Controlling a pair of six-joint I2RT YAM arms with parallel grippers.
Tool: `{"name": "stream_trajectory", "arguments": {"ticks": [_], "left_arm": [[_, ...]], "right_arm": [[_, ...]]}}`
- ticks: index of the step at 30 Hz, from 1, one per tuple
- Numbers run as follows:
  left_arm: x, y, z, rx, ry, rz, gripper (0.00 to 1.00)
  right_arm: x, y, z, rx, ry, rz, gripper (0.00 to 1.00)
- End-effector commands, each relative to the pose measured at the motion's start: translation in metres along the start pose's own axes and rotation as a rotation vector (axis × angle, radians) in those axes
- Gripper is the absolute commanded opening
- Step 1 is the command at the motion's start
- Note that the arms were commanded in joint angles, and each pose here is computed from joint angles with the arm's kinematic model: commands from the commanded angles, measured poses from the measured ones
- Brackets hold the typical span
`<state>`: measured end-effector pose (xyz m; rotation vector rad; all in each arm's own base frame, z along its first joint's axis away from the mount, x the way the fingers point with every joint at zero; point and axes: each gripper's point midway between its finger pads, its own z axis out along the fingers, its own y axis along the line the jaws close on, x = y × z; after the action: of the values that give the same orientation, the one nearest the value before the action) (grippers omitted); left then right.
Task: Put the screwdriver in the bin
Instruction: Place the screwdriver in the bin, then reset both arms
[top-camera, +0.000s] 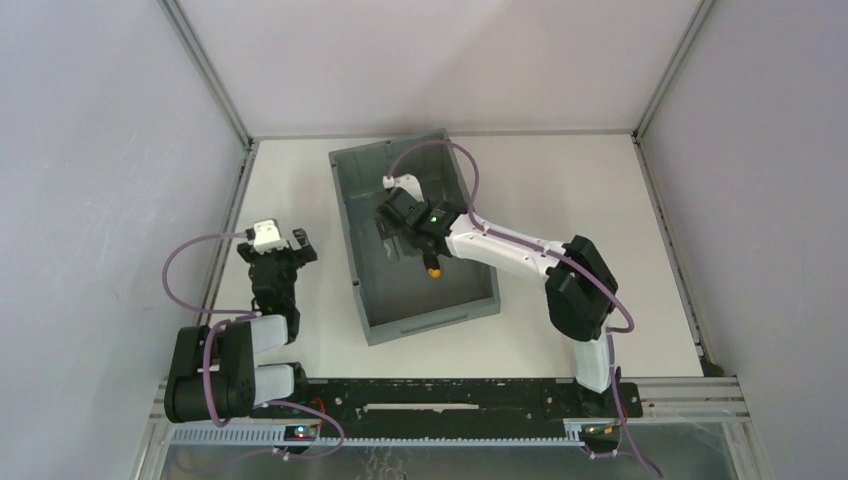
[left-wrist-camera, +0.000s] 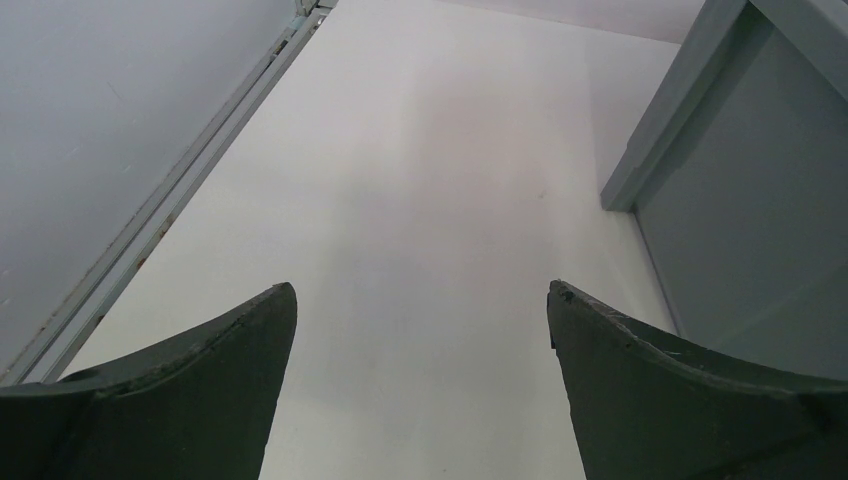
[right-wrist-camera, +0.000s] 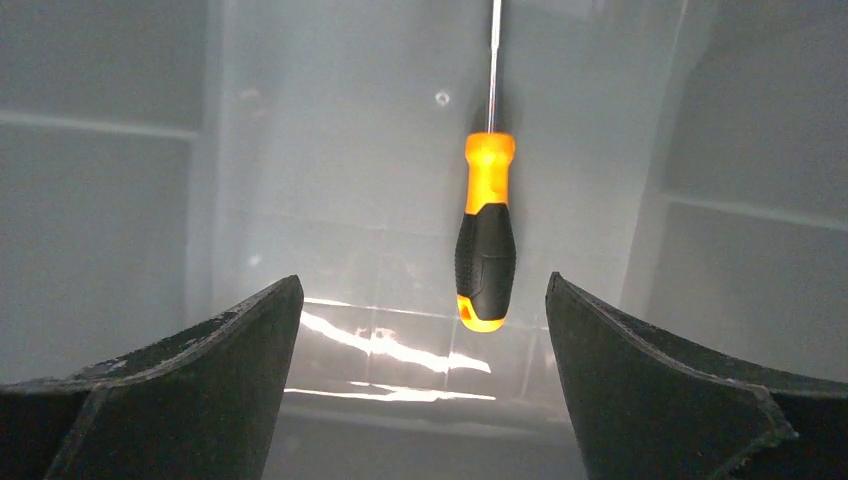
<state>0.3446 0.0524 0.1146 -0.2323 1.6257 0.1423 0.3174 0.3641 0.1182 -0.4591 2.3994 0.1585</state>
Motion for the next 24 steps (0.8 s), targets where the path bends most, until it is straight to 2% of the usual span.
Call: {"name": "stream_trajectory", "arguments": {"ticks": [1,12,24], "left_arm": [[-0.02,-0.002,0.007,0.0,-0.059,0.013,1.0],[-0.021,-0.002,0.007,0.001,-0.06,0.013,1.0],[-0.02,-0.002,0.007,-0.001,-0.059,0.014,1.0]], "right_arm": [[-0.048,-0.006,-0.059,-0.002,-0.094,-0.019,1.0],[-0.116,-0.012,-0.135,-0.033,-0.218,-0.035,1.0],[-0.163,-0.024,-0.189,-0.049,-0.352,-0.024,1.0]]}}
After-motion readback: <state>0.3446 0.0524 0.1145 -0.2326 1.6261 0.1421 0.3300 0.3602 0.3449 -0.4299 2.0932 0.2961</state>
